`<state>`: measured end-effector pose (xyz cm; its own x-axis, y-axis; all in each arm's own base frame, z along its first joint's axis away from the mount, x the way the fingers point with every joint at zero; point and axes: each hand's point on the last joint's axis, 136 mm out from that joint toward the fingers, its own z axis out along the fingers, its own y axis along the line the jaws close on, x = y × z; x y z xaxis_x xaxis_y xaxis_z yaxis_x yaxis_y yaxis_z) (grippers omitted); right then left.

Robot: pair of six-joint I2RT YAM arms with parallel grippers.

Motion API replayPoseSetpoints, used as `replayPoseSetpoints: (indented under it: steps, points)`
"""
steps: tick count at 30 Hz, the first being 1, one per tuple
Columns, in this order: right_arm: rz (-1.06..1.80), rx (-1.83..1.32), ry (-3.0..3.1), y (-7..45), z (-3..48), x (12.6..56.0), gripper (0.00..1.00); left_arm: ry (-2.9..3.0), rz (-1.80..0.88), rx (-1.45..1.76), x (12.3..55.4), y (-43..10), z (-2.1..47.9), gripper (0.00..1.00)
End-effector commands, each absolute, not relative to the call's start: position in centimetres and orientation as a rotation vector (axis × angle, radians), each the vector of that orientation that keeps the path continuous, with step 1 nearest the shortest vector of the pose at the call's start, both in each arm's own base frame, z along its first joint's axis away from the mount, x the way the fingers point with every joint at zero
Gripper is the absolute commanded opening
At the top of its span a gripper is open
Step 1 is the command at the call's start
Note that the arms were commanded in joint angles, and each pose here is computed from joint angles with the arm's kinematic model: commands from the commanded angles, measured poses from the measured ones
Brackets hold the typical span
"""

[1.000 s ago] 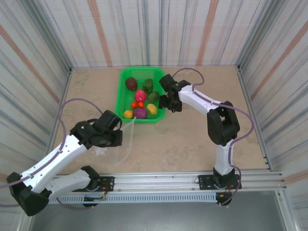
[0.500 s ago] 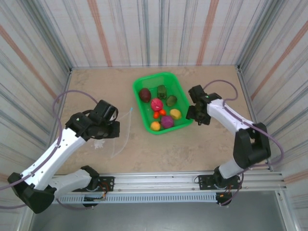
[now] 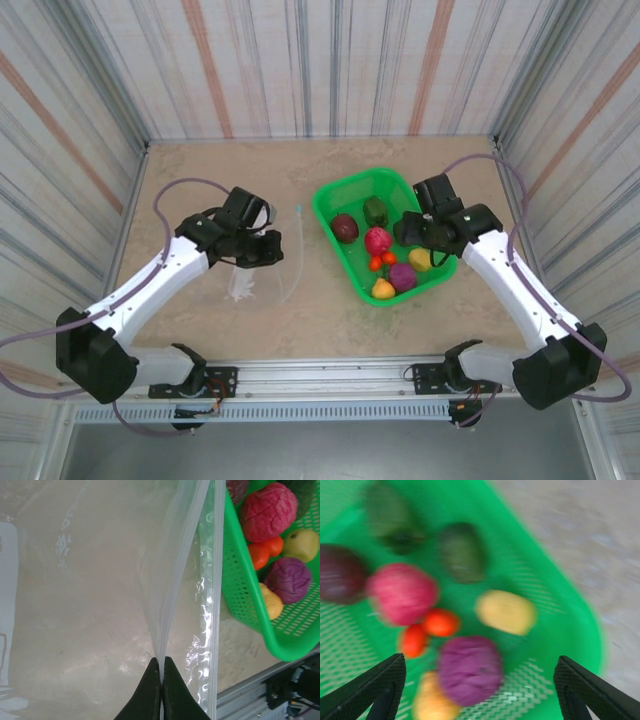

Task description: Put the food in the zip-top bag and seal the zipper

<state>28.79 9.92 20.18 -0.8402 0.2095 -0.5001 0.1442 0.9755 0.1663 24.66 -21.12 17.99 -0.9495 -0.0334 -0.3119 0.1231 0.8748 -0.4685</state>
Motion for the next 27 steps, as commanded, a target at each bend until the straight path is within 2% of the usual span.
replayPoseSetpoints:
  steps: [1,4,9,21,27]
  points:
    - [0.376,0.012,2.651,15.3,19.0,30.0,0.86,2.655,-0.856,0.054,25.4,-22.6,20.4,0.0]
    - [0.348,-0.006,2.724,16.3,16.5,31.7,0.92,2.674,-0.862,0.044,24.9,-22.2,20.1,0.0]
    - [0.297,-0.062,2.794,17.3,12.1,33.7,0.93,2.689,-0.848,0.002,24.2,-21.2,19.5,0.0]
    - [0.246,-0.082,2.896,17.3,7.1,38.1,0.86,2.699,-0.852,-0.062,23.7,-20.2,18.6,0.0]
    - [0.332,-0.108,2.938,18.9,6.0,37.2,0.78,2.67,-0.9,-0.004,24.5,-21.3,19.4,0.0]
